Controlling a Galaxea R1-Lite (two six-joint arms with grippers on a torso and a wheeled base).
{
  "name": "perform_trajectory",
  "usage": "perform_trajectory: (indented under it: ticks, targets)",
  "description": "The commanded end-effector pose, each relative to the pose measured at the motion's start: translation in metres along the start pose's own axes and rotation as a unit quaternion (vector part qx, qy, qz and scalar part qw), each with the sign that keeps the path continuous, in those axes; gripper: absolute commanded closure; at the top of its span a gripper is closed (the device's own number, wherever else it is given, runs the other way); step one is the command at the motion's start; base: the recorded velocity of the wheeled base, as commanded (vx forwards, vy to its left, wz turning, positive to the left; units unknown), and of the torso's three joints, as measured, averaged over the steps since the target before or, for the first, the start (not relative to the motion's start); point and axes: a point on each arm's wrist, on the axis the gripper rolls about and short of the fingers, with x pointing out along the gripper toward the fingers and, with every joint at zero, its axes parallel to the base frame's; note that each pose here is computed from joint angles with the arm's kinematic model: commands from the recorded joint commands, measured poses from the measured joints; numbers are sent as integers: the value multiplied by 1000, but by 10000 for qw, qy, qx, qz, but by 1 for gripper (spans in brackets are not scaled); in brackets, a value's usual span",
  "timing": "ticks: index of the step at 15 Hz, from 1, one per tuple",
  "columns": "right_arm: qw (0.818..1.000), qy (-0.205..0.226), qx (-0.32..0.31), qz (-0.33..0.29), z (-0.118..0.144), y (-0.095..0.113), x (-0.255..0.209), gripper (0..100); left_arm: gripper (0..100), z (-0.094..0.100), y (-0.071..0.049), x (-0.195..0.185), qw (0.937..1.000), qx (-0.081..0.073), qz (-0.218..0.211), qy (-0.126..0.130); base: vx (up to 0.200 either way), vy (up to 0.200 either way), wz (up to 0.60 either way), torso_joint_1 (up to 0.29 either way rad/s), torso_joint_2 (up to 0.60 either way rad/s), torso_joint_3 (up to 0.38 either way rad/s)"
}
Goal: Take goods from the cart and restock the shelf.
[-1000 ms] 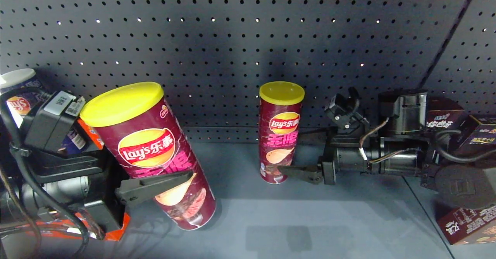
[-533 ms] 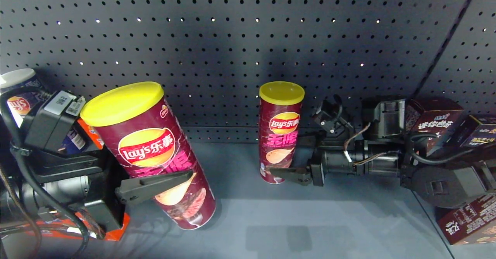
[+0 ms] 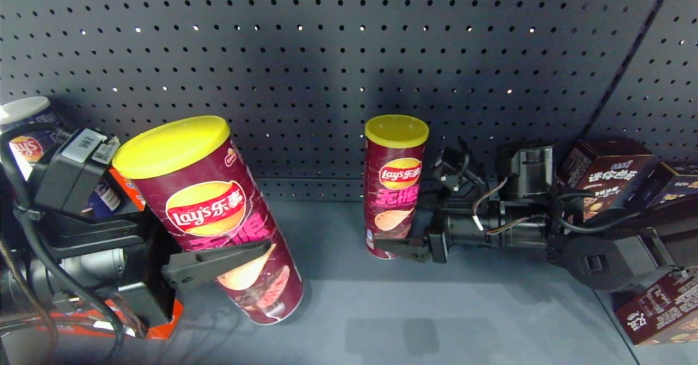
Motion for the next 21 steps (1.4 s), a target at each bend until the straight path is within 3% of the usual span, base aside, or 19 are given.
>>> perform_trajectory:
  ticks: [1, 7, 8, 15, 21]
  targets:
    - [10000, 10, 0, 11, -1, -1, 3, 0, 100, 0, 0, 0, 10000, 5, 0, -4, 0, 0, 0, 0, 0, 0]
    - [9999, -41, -31, 128, 0, -1, 19, 0, 100, 0, 2, -3, 10000, 2, 85, 0, 0, 0, 0, 0, 0, 0]
    - [9999, -42, -29, 159, 0, 0, 19, 100, 100, 0, 3, -4, 9999, 2, 108, 1, 0, 0, 0, 0, 0, 0]
    - [10000, -6, -75, -42, 6, 13, 9, 100, 100, -2, 2, -5, 9999, -24, 129, 21, 0, 0, 0, 0, 0, 0]
    - [9986, -230, -244, -419, 31, 29, -21, 100, 100, -2, 2, -5, 9999, -17, 122, 16, 0, 0, 0, 0, 0, 0]
